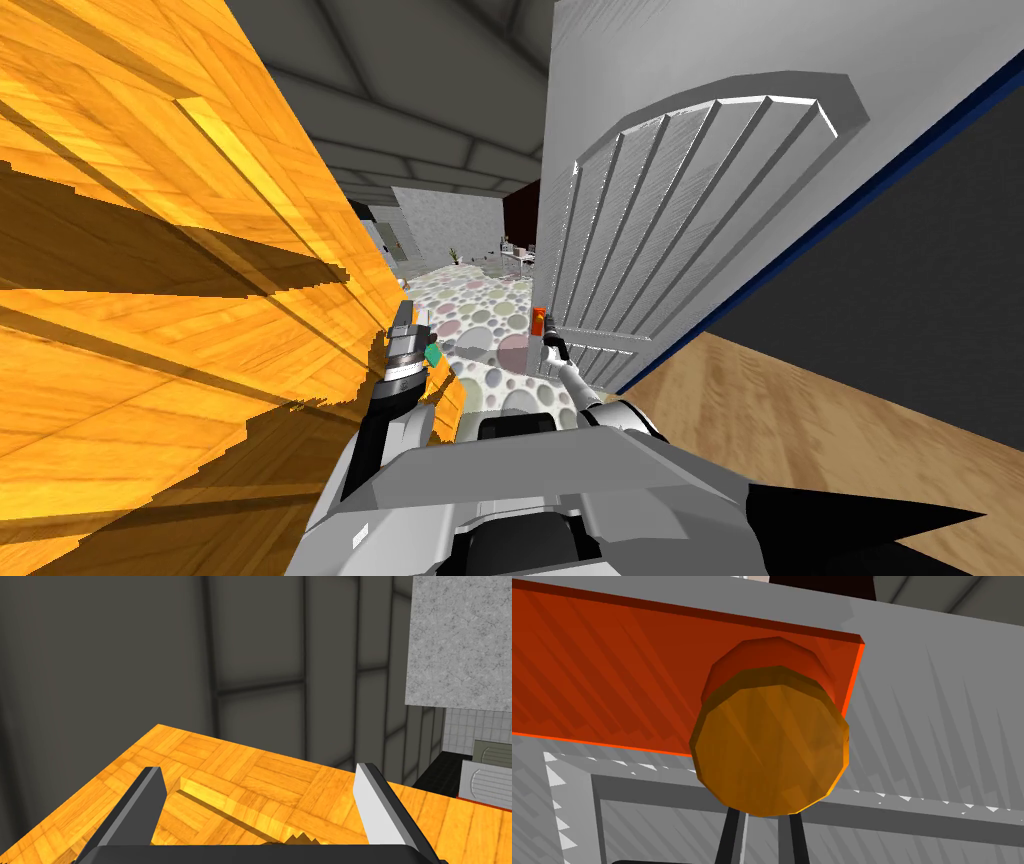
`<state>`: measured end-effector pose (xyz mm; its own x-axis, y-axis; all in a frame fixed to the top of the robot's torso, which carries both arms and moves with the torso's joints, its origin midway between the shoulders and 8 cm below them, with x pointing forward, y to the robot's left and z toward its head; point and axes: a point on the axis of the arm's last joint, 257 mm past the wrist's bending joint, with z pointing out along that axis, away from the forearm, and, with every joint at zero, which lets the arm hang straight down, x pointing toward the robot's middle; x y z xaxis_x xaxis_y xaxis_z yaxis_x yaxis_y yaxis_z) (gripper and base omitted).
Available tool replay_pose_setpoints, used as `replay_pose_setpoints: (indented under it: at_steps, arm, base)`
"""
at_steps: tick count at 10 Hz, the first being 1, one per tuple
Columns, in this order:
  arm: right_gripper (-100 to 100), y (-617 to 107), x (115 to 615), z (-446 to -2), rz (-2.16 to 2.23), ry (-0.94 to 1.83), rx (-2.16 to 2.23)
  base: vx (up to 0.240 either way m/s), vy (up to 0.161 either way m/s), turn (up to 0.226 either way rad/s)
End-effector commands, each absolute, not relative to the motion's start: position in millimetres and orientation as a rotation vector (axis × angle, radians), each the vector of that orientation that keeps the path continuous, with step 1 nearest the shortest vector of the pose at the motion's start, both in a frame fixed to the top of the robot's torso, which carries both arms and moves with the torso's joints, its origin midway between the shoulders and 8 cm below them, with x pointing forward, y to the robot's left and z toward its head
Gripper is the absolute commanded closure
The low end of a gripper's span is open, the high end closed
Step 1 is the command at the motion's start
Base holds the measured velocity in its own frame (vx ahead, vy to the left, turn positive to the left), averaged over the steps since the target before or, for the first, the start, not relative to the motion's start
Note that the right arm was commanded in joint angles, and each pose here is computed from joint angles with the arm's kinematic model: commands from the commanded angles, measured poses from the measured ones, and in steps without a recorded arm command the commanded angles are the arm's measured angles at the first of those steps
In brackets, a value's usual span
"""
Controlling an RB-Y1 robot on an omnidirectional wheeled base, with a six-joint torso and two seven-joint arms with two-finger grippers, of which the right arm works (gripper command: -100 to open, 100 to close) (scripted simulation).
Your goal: Push the door open
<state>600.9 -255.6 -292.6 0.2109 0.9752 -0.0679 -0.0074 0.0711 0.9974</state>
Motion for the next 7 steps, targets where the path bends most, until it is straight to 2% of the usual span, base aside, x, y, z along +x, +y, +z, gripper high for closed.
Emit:
replay_pose_setpoints:
  at_steps: [1,2,7]
  arm:
    - [100,-281.7,602.7,-286.7,0.969,1.048,1.231]
    - [-100,-274.8,604.2,-288.4,0.976,1.048,1.234]
    - [-100,-277.3,606.7,-285.2,0.957,1.01,1.247]
  base:
    - [0.096,-0.098,-0.121]
    - [-0.005,-0.054,0.059]
    - [-0.116,0.014,0.06]
